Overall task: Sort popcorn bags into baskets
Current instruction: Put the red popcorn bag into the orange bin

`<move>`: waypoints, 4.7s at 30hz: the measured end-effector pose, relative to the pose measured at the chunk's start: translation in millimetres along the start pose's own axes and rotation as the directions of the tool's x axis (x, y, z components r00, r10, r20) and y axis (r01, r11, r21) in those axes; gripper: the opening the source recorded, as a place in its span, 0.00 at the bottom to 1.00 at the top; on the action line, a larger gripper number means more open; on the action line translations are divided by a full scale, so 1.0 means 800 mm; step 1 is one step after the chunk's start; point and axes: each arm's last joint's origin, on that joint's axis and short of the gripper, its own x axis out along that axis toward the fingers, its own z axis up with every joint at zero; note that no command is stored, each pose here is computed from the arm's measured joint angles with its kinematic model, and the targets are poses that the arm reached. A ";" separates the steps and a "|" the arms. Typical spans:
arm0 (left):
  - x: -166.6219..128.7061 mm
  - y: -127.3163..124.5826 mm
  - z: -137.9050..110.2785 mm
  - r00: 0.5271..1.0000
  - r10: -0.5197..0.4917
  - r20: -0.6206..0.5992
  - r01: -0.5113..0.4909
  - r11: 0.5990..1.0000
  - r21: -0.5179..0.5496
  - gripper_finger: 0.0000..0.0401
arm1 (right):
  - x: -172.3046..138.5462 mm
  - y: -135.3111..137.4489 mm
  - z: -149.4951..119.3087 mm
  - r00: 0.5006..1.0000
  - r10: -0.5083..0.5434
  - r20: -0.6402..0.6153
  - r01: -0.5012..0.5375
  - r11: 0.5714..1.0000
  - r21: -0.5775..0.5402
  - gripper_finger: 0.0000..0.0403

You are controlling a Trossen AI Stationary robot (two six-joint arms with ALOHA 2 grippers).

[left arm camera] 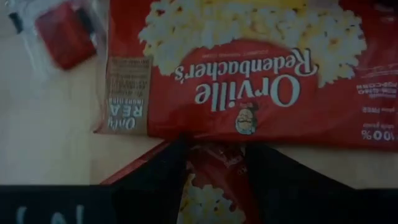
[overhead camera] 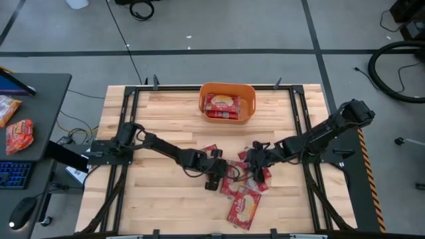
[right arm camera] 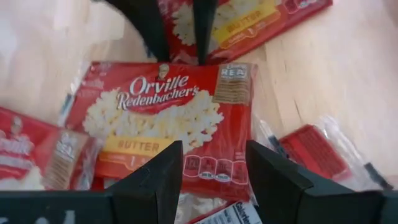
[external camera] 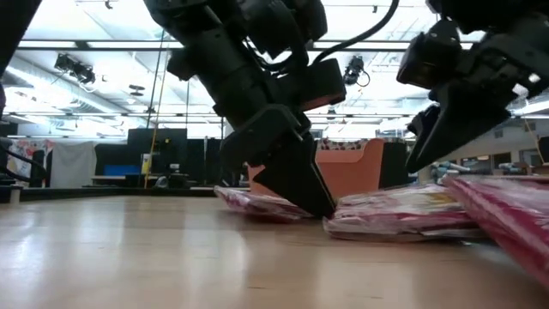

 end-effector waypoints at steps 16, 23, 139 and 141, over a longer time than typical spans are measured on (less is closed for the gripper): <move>-0.017 -0.019 0.005 1.000 -0.004 0.003 0.004 0.997 0.074 0.43 | 0.010 -0.024 0.003 0.998 -0.037 -0.044 0.040 0.996 0.076 0.45; -0.016 -0.016 0.007 0.999 0.035 0.014 -0.036 0.998 0.060 0.43 | 0.024 -0.024 -0.001 0.997 -0.039 -0.062 0.043 0.998 0.054 0.44; -0.186 0.007 -0.119 0.892 0.334 0.304 -0.269 0.933 -0.238 0.43 | -0.079 -0.110 0.245 0.556 -0.494 0.668 0.625 0.779 0.055 0.01; -0.186 0.007 -0.120 0.893 0.334 0.301 -0.268 0.933 -0.240 0.43 | -0.068 -0.125 0.250 0.557 -0.521 0.646 0.641 0.765 0.063 0.01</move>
